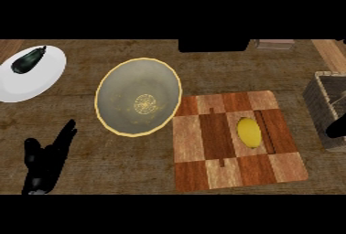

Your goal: Pick the lemon from the cutting board and place it in the basket

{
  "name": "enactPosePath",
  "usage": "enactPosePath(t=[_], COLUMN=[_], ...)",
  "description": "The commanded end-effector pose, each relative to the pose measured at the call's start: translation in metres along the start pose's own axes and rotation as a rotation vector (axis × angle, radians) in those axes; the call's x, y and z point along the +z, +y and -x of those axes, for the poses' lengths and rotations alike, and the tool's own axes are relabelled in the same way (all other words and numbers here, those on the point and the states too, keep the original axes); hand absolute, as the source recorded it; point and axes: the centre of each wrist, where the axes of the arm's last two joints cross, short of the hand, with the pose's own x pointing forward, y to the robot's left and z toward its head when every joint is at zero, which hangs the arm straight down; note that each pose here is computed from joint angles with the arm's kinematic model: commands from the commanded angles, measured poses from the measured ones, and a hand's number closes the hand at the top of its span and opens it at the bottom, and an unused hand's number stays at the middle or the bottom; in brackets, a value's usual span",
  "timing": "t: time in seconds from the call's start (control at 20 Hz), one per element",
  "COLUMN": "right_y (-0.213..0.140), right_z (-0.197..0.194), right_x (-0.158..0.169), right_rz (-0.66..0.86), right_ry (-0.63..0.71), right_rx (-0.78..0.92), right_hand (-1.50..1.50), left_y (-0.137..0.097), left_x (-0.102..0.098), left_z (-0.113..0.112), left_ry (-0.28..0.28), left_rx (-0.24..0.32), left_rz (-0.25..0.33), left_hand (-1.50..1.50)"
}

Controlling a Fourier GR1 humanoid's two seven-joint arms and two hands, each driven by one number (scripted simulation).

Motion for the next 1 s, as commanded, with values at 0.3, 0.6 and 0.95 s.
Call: enactPosePath(t=[0.3,0.6,0.95], right_y=[-0.035,-0.023,0.014], right_z=[-0.004,0.013,0.015], right_x=[0.034,0.036,0.018], right_rz=[-0.220,-0.224,-0.206], right_ry=[0.091,0.056,0.042], right_rx=[0.122,0.052,-0.005], right_hand=[-1.50,-1.50,-1.50], left_y=[-0.001,-0.019,-0.016], left_x=[0.010,0.002,0.001], left_z=[0.031,0.030,0.030], left_ry=[0.174,0.159,0.163], left_rx=[0.026,0.014,0.008], left_rz=[0.009,0.023,0.023], left_hand=[0.00,0.00,0.00])
